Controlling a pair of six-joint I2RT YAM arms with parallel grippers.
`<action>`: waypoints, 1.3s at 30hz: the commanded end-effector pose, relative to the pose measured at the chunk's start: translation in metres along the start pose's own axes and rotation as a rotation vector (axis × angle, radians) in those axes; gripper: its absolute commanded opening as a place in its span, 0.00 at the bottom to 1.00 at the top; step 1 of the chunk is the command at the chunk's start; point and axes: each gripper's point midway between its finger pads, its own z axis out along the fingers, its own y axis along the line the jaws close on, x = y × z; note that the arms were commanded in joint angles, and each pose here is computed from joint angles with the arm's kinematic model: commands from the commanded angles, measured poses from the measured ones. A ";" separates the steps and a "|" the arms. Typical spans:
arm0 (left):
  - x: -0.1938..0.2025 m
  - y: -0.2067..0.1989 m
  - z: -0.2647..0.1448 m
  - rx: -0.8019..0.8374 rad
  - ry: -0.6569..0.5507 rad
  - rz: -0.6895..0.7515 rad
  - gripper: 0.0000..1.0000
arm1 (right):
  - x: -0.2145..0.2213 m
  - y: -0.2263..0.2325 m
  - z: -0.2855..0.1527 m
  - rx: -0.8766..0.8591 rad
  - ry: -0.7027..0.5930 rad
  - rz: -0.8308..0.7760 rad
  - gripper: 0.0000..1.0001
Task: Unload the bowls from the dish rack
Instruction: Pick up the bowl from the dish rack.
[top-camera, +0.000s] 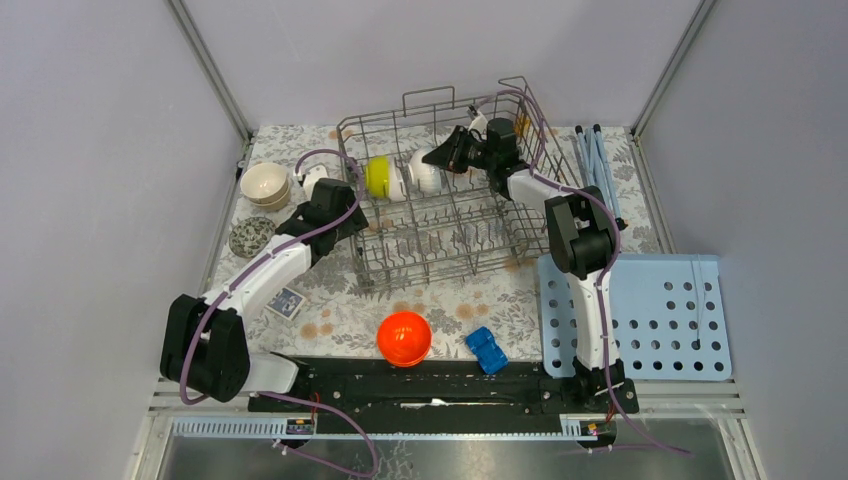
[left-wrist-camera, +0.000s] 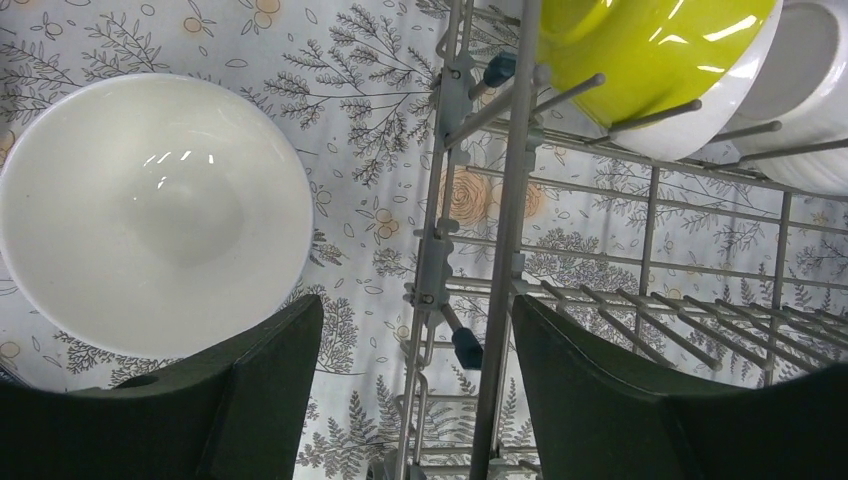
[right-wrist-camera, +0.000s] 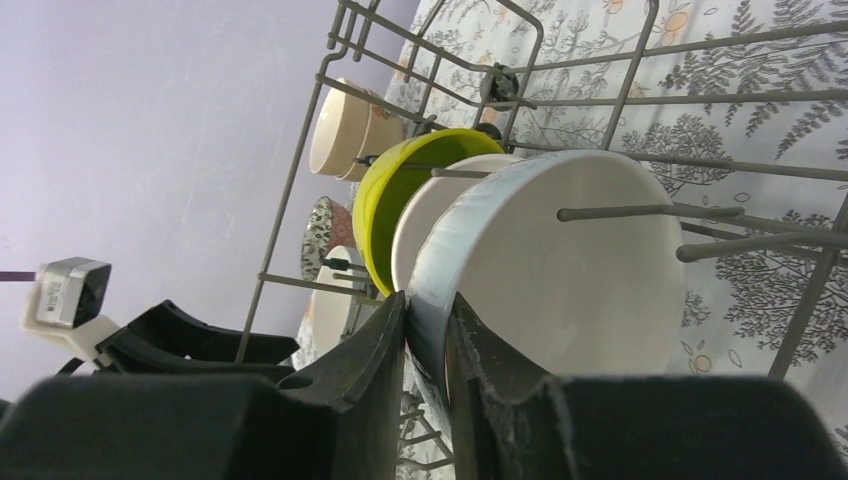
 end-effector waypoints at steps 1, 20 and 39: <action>-0.004 0.007 0.004 -0.034 -0.027 -0.016 0.73 | -0.029 0.092 -0.019 -0.261 -0.022 -0.080 0.00; 0.000 0.006 0.009 -0.039 -0.011 -0.016 0.72 | -0.065 0.127 -0.047 -0.331 -0.096 -0.076 0.00; 0.001 0.005 0.009 -0.034 -0.009 -0.016 0.72 | -0.079 0.152 -0.063 -0.308 -0.113 -0.155 0.00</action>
